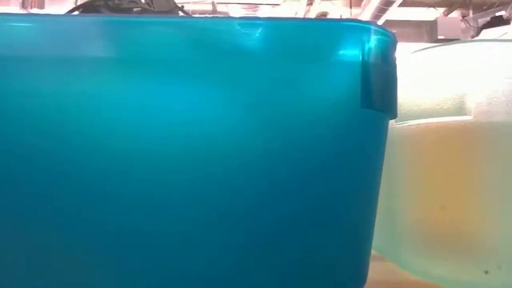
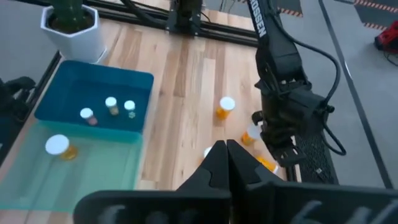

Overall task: Pick and place medicine bottles into bin by pill shape (circle, oval)
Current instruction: Put the small orange pill bottle into the blue bin

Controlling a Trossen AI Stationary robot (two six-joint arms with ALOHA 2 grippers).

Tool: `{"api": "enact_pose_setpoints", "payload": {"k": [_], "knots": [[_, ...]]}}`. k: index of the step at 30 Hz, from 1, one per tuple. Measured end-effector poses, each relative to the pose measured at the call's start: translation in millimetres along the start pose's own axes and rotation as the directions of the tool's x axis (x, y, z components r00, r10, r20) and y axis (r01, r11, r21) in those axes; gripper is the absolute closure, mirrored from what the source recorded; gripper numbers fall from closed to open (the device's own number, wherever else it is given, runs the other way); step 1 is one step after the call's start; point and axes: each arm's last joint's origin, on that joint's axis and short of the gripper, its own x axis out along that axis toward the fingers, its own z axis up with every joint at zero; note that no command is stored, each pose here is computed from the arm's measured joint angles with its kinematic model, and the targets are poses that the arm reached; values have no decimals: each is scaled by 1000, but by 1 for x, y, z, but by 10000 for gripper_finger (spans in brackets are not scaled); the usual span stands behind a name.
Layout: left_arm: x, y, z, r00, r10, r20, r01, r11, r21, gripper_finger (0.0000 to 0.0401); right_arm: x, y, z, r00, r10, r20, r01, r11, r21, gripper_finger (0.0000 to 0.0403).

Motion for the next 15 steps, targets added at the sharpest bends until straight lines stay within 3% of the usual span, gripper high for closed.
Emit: {"api": "enact_pose_setpoints", "payload": {"k": [15], "knots": [[-6, -8, -9, 999, -38, -1, 38, 995, -90, 401, -10, 21, -9, 997, 48, -52, -50, 998, -23, 403]]}}
